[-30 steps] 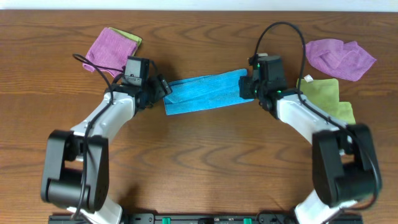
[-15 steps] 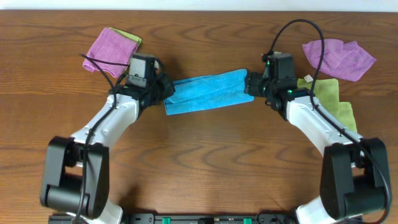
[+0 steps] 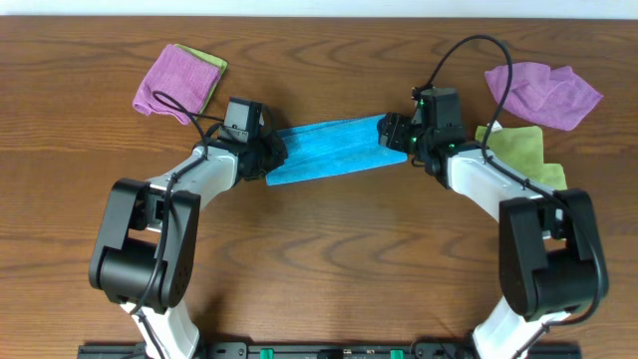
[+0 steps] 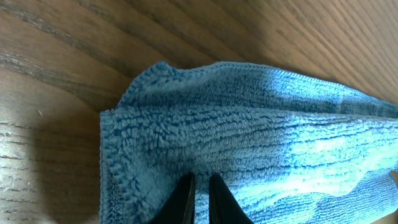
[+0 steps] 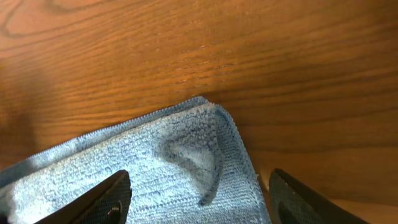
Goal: Fold the cloth
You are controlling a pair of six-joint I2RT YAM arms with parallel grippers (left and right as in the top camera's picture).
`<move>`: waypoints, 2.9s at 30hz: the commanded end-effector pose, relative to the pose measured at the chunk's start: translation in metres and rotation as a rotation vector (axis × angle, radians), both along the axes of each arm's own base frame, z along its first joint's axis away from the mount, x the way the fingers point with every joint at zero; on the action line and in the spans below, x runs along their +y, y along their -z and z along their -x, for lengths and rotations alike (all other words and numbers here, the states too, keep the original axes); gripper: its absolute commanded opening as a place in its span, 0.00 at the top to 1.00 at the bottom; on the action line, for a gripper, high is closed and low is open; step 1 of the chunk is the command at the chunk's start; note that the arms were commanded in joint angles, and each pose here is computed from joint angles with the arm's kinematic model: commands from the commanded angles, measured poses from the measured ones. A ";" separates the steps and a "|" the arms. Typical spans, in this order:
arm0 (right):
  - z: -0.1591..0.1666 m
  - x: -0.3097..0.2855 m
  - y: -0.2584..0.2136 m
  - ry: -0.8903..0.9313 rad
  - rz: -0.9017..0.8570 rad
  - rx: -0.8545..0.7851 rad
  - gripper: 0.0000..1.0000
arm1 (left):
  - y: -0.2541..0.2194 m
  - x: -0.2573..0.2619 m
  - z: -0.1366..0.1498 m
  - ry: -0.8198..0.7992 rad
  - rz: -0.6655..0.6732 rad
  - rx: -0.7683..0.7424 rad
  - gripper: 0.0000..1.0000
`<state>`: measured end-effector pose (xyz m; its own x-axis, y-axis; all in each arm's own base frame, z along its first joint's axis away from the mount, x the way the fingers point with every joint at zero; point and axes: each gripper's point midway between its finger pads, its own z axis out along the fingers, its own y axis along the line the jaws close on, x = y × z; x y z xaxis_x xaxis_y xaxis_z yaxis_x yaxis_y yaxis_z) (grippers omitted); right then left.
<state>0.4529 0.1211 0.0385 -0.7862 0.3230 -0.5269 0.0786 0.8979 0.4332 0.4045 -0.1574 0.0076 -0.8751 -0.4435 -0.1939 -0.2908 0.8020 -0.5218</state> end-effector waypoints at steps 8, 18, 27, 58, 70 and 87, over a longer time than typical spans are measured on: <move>0.001 0.007 0.038 0.046 -0.079 0.085 0.33 | 0.007 0.004 -0.002 -0.017 -0.023 0.008 0.90; 0.002 0.022 0.046 0.021 -0.158 0.102 0.59 | 0.007 0.004 -0.002 -0.026 -0.018 0.012 0.89; -0.013 0.038 0.012 -0.057 -0.253 -0.009 0.99 | 0.006 0.002 -0.001 -0.021 -0.008 0.014 0.90; 0.027 0.164 -0.083 -0.318 -0.209 -0.247 0.99 | -0.004 -0.004 -0.009 -0.008 0.020 -0.008 0.94; 0.027 0.197 -0.058 -0.374 -0.191 -0.215 0.99 | -0.006 -0.009 -0.007 0.010 0.048 -0.001 0.94; 0.041 0.224 -0.045 -0.458 -0.145 -0.213 0.99 | -0.031 0.014 -0.014 0.080 -0.030 0.042 0.94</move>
<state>0.4094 0.3407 0.0857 -0.7589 0.0764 -0.6467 -0.3904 0.7414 0.5458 0.4099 -0.1481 0.0330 -0.9043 -0.4019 -0.1441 -0.2859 0.8207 -0.4948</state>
